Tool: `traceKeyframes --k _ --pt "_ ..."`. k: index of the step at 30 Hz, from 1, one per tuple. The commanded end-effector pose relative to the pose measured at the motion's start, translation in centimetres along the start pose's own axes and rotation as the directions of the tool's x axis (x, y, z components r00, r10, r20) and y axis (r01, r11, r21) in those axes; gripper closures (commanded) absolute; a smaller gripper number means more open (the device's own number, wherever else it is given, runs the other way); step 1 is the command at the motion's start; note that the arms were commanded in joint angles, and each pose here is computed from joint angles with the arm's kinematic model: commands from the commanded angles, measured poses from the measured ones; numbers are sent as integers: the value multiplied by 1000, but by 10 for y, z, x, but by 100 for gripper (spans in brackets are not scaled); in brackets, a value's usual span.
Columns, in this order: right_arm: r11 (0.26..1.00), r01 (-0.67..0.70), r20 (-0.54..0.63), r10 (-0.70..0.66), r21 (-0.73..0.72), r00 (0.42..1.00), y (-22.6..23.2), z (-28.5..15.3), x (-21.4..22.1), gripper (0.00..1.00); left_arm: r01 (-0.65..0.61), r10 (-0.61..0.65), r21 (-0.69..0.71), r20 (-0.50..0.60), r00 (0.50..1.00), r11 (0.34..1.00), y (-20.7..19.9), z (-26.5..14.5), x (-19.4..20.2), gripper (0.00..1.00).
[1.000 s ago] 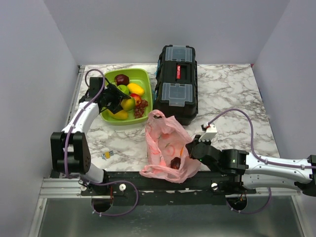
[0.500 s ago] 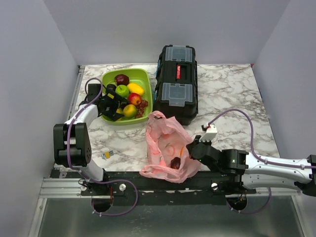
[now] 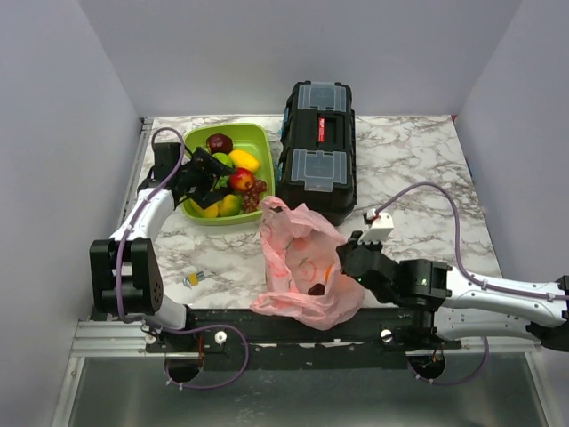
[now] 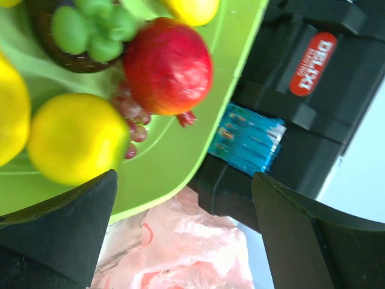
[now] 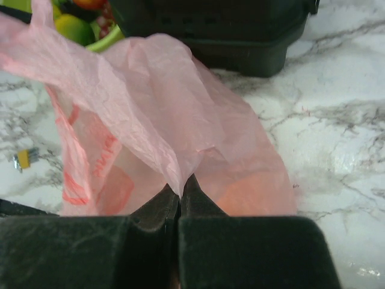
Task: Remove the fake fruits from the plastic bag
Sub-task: Place the fake fruit in the bin, then adjust the plastic bag at the center of the board.
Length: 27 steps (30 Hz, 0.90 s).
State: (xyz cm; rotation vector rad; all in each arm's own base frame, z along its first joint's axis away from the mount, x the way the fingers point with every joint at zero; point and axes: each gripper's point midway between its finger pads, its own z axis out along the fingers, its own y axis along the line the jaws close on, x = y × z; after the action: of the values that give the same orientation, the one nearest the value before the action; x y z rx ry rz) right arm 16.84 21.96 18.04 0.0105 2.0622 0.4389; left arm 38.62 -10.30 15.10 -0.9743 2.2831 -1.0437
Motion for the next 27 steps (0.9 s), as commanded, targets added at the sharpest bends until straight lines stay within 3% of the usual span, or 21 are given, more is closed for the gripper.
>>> traceKeyframes --k 1,6,11,18,21,27 --pt "995 72 124 -80 69 989 1 -8 -48 99 -161 159 97 23 987 982 -41 -23 7 9" --pt "986 112 206 -136 120 969 13 -9 -89 99 -320 314 155 68 947 935 -73 -42 28 14" --pt "968 184 163 -212 170 964 21 26 -118 99 -501 475 152 178 862 852 -97 -74 48 15" --pt "961 247 231 -270 126 935 58 32 -168 99 -620 580 286 219 784 730 -97 -125 92 16" --pt "960 255 222 -275 115 935 58 35 -163 99 -665 628 395 238 741 634 -96 -147 120 18" --pt "973 223 131 -229 62 965 33 40 -105 99 -657 731 609 177 659 445 -84 -159 194 21"
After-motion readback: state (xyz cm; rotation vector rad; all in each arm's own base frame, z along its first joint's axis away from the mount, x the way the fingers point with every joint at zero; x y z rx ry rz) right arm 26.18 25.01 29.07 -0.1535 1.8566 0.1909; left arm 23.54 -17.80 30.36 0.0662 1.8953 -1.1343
